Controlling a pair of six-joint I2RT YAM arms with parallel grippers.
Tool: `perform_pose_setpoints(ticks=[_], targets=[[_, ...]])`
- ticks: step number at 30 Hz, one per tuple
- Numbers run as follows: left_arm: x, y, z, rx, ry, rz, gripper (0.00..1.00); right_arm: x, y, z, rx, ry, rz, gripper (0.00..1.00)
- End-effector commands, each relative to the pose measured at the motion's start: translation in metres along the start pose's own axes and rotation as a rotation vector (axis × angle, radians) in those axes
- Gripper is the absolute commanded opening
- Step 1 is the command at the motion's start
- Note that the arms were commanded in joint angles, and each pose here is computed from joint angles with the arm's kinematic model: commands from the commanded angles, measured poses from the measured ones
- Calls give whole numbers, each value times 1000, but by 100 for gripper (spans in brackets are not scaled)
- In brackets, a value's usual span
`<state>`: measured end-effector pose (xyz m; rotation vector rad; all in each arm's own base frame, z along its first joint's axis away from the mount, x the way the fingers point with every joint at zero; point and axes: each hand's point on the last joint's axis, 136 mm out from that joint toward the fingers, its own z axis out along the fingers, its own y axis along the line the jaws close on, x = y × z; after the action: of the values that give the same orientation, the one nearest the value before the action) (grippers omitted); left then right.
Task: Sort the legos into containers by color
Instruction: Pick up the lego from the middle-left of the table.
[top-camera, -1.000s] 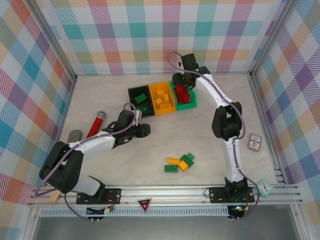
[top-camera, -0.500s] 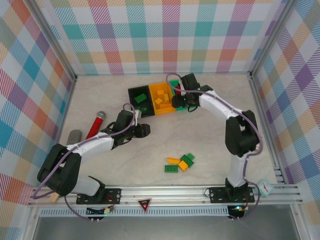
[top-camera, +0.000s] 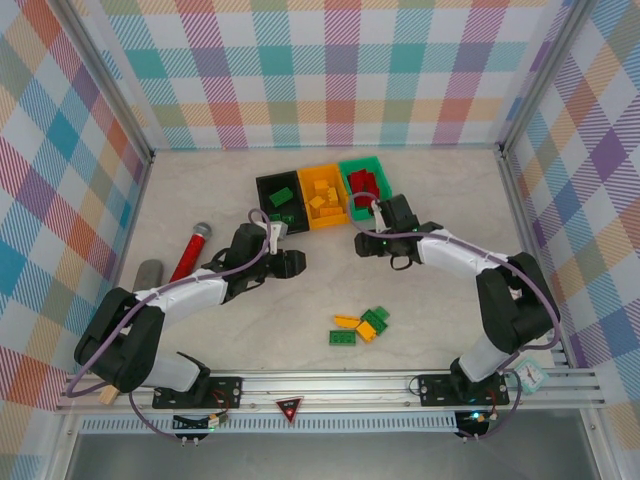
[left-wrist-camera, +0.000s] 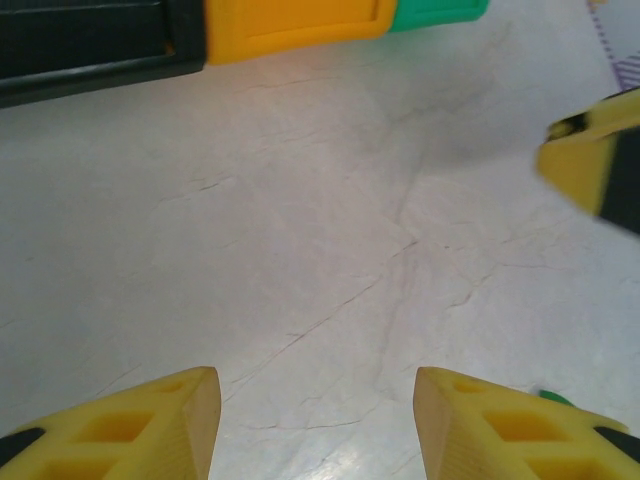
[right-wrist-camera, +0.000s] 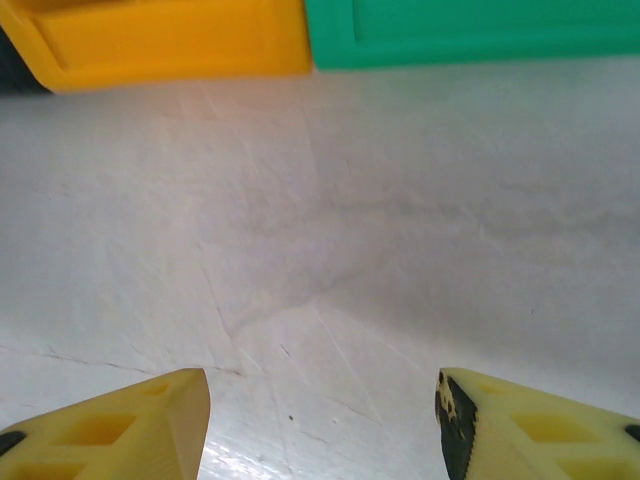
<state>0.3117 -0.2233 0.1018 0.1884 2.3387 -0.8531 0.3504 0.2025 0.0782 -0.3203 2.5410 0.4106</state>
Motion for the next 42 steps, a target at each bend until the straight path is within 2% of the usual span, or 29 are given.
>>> perform_pose_setpoints(ticks=[1,10,22,27,32,37,42], targets=[[-4,-17,-2,86,-20,30,54,-13,8,-5,-38,-96,-13,62],[9,-36,15,129,35,78,54,0,8,-1,-70,-124,25,63],[39,-94,32,222,130,232,54,2,19,-2,-124,-105,53,64],[74,-103,43,138,179,291,53,3,18,-2,-117,-97,50,64],[113,-128,47,55,273,433,53,3,16,0,-105,-91,43,64],[123,-162,50,-7,266,562,54,-6,-15,-15,50,-160,54,67],[132,-180,66,-43,258,617,54,-4,-36,-22,64,-167,148,67]])
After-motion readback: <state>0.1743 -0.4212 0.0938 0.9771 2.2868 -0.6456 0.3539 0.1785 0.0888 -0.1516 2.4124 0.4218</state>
